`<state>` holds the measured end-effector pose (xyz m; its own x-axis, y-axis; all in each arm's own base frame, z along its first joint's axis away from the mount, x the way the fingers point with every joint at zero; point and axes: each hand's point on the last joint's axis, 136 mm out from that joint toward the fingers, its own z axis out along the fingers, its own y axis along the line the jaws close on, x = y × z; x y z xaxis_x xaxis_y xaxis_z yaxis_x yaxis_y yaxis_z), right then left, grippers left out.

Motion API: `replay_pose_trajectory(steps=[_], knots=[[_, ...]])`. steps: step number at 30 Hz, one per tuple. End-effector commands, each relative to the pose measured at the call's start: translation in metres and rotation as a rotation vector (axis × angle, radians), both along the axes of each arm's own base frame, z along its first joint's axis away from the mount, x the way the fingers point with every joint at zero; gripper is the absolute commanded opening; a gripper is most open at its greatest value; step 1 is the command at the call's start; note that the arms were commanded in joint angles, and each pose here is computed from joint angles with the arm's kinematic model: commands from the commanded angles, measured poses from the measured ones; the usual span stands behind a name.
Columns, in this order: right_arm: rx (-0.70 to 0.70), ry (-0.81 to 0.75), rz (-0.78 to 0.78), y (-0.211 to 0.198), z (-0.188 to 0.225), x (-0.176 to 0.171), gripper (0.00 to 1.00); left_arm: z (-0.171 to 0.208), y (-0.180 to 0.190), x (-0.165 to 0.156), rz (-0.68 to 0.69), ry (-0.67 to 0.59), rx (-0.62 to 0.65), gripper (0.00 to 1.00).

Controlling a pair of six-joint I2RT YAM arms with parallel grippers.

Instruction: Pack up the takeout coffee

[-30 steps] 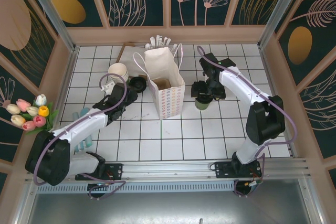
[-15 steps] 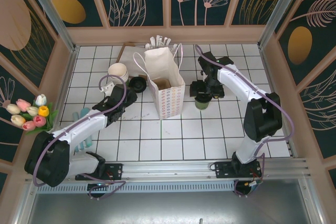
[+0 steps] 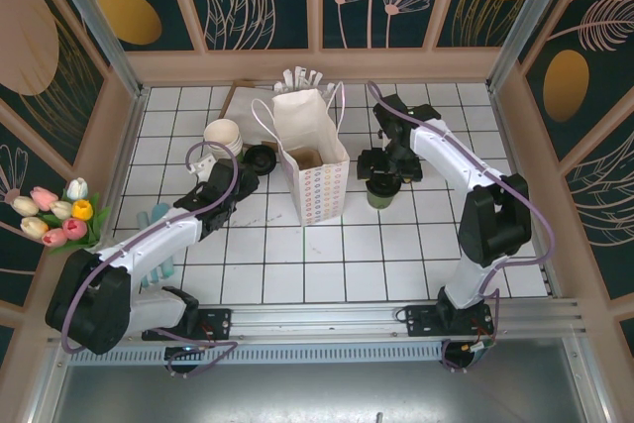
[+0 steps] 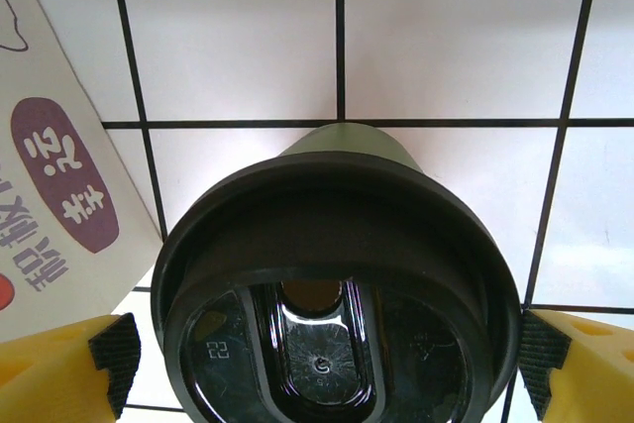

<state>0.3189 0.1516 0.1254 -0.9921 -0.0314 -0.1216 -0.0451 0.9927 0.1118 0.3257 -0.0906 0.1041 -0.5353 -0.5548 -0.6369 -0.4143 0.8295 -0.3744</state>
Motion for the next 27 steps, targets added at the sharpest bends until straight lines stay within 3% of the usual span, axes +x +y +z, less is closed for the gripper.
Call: replay_pose_trajectory(steps=[1, 27], knots=[[-0.056, 0.042, 0.017, -0.008, -0.010, -0.008, 0.99, 0.002, 0.003, 0.000, 0.018, -0.015, -0.012, 0.98], [-0.109, 0.146, 0.036, -0.010, -0.027, -0.023, 0.99, -0.006, 0.005, -0.005, 0.022, -0.001, -0.012, 0.99]])
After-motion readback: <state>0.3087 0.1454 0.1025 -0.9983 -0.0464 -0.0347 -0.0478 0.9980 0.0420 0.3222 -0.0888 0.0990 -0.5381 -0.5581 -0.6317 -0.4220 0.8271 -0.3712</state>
